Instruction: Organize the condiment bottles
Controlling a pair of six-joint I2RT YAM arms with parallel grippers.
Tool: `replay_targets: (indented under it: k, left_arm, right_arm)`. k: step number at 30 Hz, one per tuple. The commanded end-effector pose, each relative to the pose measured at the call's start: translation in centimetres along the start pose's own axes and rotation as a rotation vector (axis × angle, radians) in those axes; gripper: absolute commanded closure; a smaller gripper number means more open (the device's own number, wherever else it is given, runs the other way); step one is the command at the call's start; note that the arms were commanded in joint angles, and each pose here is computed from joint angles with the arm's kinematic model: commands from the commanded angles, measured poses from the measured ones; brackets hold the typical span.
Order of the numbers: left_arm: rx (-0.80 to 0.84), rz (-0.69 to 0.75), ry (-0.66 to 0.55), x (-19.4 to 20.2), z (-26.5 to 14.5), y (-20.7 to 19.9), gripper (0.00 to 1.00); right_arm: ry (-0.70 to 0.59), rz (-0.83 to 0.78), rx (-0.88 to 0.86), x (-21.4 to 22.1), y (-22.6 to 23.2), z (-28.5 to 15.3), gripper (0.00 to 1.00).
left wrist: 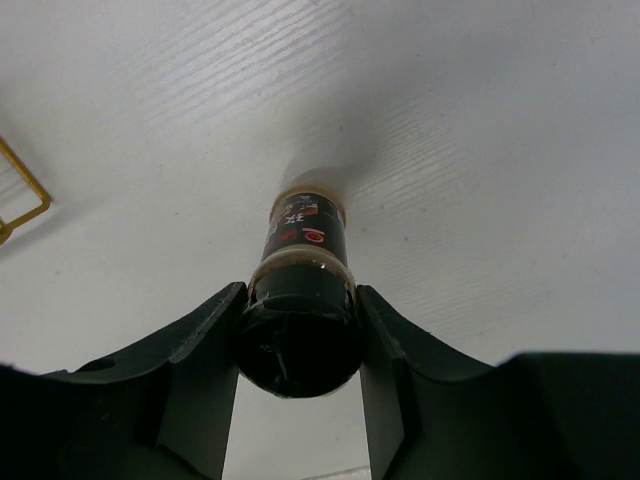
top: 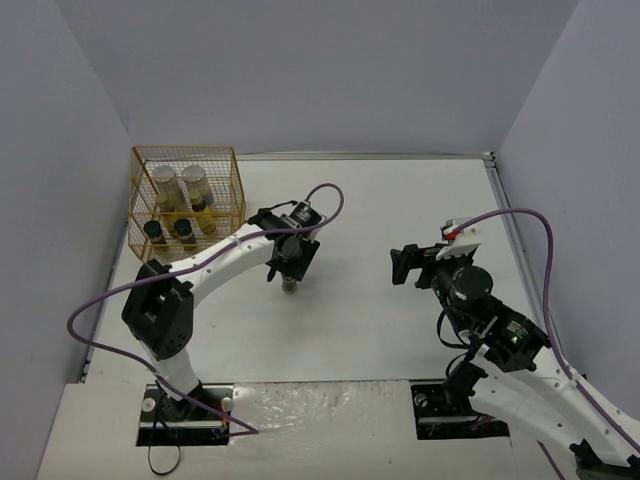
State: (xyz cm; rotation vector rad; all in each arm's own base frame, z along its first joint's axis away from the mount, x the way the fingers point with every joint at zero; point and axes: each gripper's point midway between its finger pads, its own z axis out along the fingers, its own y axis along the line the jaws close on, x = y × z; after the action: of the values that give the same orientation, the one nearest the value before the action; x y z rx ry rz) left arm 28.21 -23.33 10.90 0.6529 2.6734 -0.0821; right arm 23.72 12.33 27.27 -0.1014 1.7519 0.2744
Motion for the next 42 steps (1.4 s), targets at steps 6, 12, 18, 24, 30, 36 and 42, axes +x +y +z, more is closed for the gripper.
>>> replay_targets:
  k: [6, 12, 18, 24, 30, 36, 42]
  left_arm:
    - [-0.050, -0.202, -0.298, -4.2, -15.4, 7.3, 0.96]
    - [-0.126, -0.381, -0.385, -5.1, -17.6, 15.2, 0.97]
    - [-0.180, -0.444, -0.390, -6.1, -16.2, 19.1, 0.97]
    - [-0.231, -0.476, -0.363, -6.2, -14.3, 21.7, 0.97]
    - [-0.232, -0.498, -0.301, -5.4, -11.2, 22.5, 0.98]
    - [-0.210, -0.520, -0.250, -4.5, -8.2, 22.1, 0.97]
    - [-0.205, -0.548, -0.223, -4.0, -5.6, 22.1, 0.93]
  right_arm:
    - [-0.064, 0.041, 0.013, -1.9, 0.0, 0.3, 0.00]
    - [-0.048, 0.032, -0.008, -1.6, 0.6, 0.5, 0.00]
    - [-0.051, 0.040, -0.021, -1.7, 0.7, 0.4, 0.00]
    - [-0.044, 0.041, -0.026, -1.2, 0.7, 0.3, 0.00]
    - [-0.048, 0.044, -0.026, -1.3, 0.7, 0.2, 0.00]
    - [-0.040, 0.039, -0.022, -1.0, 0.7, 0.4, 0.00]
    - [-0.029, 0.036, -0.021, -0.6, 0.7, 0.6, 0.00]
